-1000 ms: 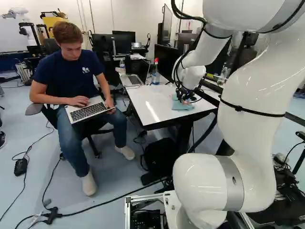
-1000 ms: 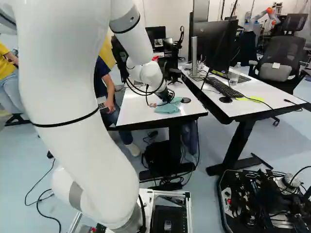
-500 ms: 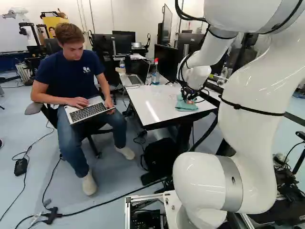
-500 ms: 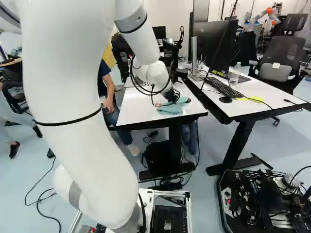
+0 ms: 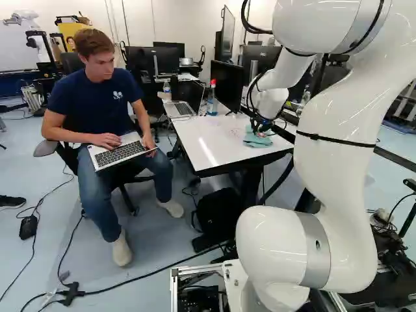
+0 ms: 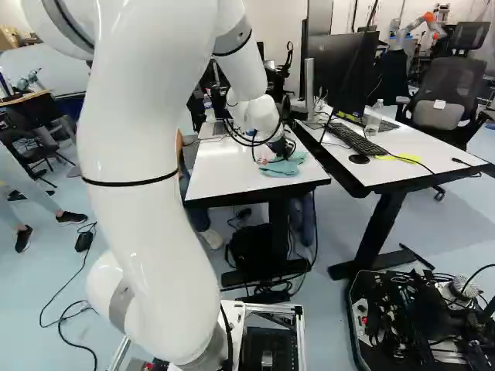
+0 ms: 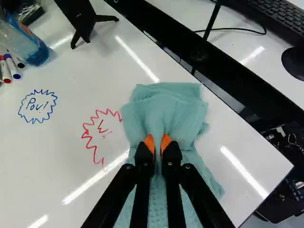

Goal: Clean the table with the green towel

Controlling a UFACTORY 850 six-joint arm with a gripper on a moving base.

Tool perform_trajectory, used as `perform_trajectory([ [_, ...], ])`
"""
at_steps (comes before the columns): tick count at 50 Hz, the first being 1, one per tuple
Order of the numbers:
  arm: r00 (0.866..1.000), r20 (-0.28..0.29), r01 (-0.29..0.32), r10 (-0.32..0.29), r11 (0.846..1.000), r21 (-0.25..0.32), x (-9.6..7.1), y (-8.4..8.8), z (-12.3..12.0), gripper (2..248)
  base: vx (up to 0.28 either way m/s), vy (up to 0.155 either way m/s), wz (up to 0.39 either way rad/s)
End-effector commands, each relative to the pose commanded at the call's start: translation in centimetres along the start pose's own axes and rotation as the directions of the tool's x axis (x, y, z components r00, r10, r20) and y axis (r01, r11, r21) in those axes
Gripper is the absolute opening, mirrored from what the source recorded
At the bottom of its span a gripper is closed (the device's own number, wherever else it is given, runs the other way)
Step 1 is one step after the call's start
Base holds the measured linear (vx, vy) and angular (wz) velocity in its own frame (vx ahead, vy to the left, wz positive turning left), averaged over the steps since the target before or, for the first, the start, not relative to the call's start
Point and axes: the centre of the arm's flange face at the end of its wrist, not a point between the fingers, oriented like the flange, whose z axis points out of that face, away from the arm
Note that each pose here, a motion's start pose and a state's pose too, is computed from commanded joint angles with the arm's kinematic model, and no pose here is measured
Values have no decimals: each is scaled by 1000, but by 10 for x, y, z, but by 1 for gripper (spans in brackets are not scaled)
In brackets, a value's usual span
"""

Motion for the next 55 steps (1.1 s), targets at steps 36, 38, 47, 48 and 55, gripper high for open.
perform_trajectory([
  [36, 998, -29, 52, -50, 998, 47, 34, -47, 37, 36, 0, 0, 0],
  [38, 998, -30, 56, -54, 997, 50, 34, -51, 38, 36, 0, 0, 0],
  [47, 997, -31, 75, -74, 995, 66, 33, -67, 40, 36, 0, 0, 0],
  [48, 997, -30, 78, -76, 995, 68, 32, -68, 39, 36, 0, 0, 0],
  [55, 996, -28, 92, -90, 993, 80, 28, -80, 37, 36, 0, 0, 0],
])
